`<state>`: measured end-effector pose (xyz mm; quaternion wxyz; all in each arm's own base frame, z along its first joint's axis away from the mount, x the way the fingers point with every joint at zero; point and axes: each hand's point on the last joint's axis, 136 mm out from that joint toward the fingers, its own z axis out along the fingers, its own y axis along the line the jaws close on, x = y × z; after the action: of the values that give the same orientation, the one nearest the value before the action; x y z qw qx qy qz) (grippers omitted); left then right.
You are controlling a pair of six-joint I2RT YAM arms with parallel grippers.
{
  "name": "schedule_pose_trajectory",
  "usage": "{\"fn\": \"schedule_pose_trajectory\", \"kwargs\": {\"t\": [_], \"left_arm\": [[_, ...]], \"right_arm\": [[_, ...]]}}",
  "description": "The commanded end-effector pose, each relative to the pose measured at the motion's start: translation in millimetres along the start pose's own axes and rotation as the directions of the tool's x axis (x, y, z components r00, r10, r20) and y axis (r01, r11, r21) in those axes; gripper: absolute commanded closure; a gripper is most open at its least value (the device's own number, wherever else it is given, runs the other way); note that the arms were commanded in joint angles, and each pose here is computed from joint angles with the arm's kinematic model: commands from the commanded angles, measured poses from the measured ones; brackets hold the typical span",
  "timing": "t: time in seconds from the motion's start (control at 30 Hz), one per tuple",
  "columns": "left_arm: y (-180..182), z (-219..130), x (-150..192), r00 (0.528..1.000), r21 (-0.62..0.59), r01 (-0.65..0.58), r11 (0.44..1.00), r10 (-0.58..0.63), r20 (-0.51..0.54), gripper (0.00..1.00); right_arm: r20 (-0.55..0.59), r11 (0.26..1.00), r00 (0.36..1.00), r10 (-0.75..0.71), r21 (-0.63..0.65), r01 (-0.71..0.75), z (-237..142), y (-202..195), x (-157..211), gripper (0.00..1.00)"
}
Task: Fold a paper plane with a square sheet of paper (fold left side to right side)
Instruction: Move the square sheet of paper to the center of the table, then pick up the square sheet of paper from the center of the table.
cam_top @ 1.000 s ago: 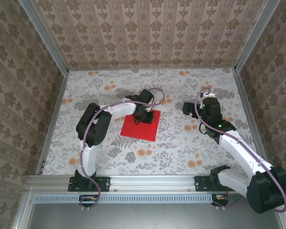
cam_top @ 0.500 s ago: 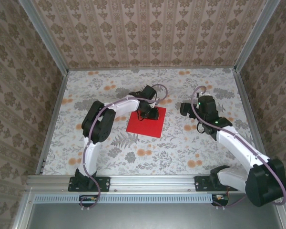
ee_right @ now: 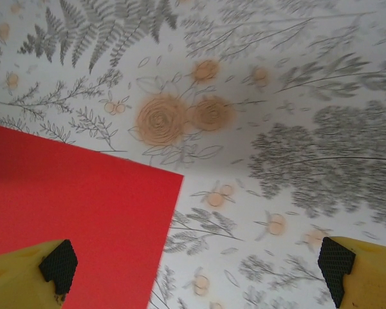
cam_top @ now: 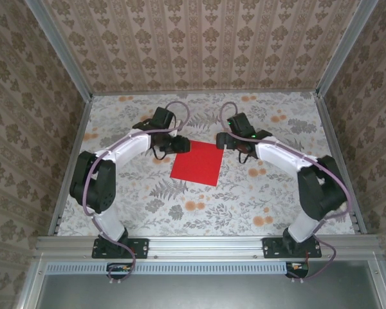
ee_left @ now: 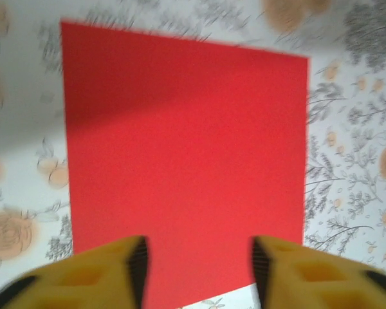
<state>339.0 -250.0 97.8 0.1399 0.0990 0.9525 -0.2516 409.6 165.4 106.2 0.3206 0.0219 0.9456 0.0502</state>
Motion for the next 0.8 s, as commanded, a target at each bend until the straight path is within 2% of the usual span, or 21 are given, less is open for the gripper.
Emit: {"fn": "schedule_pose_trajectory", "kwargs": {"t": [0.0, 0.1, 0.33, 0.77], "left_arm": [[0, -1, 20, 0.999, 0.033, 0.027, 0.999, -0.026, -0.039, 0.40], [-2, 4, 33, 0.996, 0.072, 0.062, 0.995, -0.057, -0.071, 0.39], [2, 21, 46, 0.988, 0.094, 0.118, 0.989, -0.108, -0.110, 0.47], [22, 44, 66, 0.974, 0.005, 0.139, 0.990, -0.136, -0.181, 0.58]], "right_arm": [[-0.068, 0.999, 0.997, 0.026, 0.044, -0.023, 16, 2, 10, 0.00], [-0.103, 0.999, 0.994, 0.025, 0.032, -0.022, 34, 11, 13, 0.00], [-0.171, 1.000, 0.985, 0.011, -0.003, -0.012, 60, 30, 23, 0.00], [-0.259, 0.999, 0.965, -0.032, -0.050, 0.019, 79, 57, 52, 0.00]]}}
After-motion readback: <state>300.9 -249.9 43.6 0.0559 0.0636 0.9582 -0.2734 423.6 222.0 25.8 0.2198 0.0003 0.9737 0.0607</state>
